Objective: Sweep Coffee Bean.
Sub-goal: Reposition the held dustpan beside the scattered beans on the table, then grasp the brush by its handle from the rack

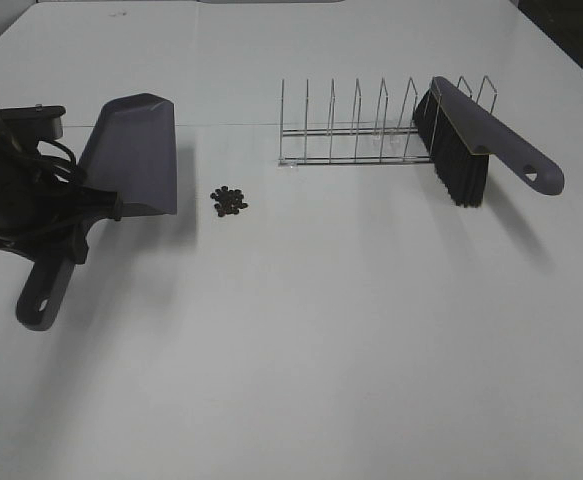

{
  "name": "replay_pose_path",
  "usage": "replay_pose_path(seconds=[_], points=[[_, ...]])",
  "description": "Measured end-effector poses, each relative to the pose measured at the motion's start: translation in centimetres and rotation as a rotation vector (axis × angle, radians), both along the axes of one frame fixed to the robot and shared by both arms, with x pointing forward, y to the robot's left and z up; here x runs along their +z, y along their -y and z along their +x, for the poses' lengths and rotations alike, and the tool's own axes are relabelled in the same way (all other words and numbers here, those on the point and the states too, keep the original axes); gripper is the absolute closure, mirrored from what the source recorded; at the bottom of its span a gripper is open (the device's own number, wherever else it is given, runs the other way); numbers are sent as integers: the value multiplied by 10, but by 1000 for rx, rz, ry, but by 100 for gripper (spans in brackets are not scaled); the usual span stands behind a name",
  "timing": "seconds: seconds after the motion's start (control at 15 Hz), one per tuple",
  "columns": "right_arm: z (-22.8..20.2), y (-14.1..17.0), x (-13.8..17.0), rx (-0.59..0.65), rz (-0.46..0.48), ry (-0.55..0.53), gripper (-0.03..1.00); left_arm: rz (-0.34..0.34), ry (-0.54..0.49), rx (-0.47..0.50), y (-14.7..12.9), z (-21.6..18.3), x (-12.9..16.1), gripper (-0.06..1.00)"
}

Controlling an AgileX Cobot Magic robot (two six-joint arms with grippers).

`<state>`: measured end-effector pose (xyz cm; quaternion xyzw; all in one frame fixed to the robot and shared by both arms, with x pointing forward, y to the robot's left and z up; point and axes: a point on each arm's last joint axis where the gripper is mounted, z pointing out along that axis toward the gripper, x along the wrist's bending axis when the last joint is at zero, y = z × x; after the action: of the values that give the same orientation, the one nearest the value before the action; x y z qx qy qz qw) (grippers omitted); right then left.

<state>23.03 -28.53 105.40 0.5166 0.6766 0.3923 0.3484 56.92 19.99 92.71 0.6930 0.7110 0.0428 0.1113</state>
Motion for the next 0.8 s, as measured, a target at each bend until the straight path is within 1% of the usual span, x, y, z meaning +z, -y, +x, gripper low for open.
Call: replay_pose_path(seconds=[0.07,0.27,0.4,0.53,0.6,0.67,0.8], points=[[0,0,0,-3,4,-3,21,3,-7,-1,0,-1,0,62],[13,1,3,-24,16,-57,21,3,-8,-1,0,-1,0,62],[36,1,15,-40,34,-23,21,3,-8,-1,0,-1,0,62],[68,0,23,-56,71,-10,21,5,-8,-3,0,-1,0,62],[85,-1,24,-64,84,-28,21,7,-7,-4,-1,-1,0,62],[104,-1,23,-70,88,-68,21,10,-6,-7,-1,-1,0,62],[142,-2,27,-60,57,-156,21,11,-5,-8,-1,-1,0,62]])
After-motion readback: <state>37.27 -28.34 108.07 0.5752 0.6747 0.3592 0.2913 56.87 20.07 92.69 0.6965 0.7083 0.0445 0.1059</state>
